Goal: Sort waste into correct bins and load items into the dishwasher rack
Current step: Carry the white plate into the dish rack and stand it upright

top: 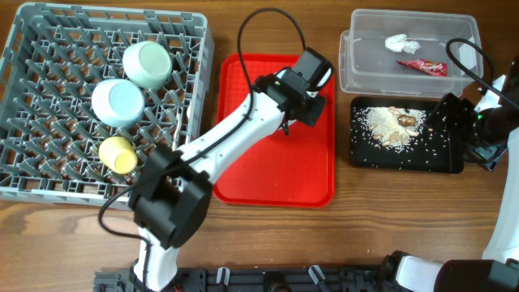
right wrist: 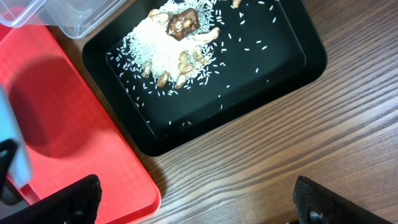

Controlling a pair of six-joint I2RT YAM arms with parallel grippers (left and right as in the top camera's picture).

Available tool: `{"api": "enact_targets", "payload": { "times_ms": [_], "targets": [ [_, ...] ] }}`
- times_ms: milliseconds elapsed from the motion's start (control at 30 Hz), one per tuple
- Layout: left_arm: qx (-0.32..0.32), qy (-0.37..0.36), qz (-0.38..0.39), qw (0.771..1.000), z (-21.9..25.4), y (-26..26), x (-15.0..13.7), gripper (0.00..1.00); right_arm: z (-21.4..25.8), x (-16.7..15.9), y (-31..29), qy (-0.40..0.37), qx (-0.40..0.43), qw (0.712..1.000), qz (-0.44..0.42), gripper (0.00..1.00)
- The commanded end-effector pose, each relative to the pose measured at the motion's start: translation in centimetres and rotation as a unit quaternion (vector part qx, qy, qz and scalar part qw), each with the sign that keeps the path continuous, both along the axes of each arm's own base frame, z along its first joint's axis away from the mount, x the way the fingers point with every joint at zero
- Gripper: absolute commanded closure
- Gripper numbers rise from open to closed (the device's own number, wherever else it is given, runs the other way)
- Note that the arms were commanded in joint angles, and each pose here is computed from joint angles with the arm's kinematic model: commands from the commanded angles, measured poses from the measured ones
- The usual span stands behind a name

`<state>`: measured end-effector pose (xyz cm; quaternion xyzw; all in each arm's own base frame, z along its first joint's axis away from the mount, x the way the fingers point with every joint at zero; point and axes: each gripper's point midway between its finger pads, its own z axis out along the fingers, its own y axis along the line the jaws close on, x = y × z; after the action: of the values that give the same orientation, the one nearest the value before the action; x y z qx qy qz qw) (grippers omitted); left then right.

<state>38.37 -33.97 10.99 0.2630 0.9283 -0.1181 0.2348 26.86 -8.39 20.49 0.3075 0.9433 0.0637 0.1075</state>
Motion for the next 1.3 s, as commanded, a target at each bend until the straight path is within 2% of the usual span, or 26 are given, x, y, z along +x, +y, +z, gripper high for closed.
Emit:
{"api": "enact_targets", "payload": {
  "times_ms": [0, 167, 333, 467, 733, 967, 1267],
  "targets": [
    [-0.048, -0.005, 0.028, 0.998, 4.6, 1.8, 0.2, 0.96, 1.0, 0.1, 0.1, -0.02, -0.002, 1.0, 0.01, 0.0],
    [-0.1, 0.003, 0.064, 0.993, 8.2, 4.6, 1.1, 0.96, 1.0, 0.1, 0.1, -0.02, -0.002, 1.0, 0.01, 0.0],
    [-0.187, 0.013, 0.073, 0.98, 12.7, 7.9, 2.0, 0.96, 1.0, 0.1, 0.2, -0.02, -0.002, 1.0, 0.01, 0.0],
    [-0.257, 0.023, 0.069, 0.964, 15.7, 10.8, 2.5, 0.96, 1.0, 0.1, 0.1, -0.019, -0.002, 1.0, 0.01, 0.0],
    [-0.359, 0.055, 0.125, 0.923, 18.4, 18.3, 4.4, 0.96, 1.0, 0.2, 0.1, -0.021, -0.002, 1.0, 0.01, 0.0],
    [-0.393, 0.061, 0.173, 0.901, 18.8, 23.6, 5.4, 0.96, 1.0, 0.2, 0.1, -0.021, -0.003, 1.0, 0.01, 0.0],
    [-0.404, 0.103, 0.186, 0.89, 16.6, 24.3, 5.8, 0.96, 1.0, 0.2, 0.1, -0.021, -0.002, 1.0, 0.01, 0.0]
  ]
}}
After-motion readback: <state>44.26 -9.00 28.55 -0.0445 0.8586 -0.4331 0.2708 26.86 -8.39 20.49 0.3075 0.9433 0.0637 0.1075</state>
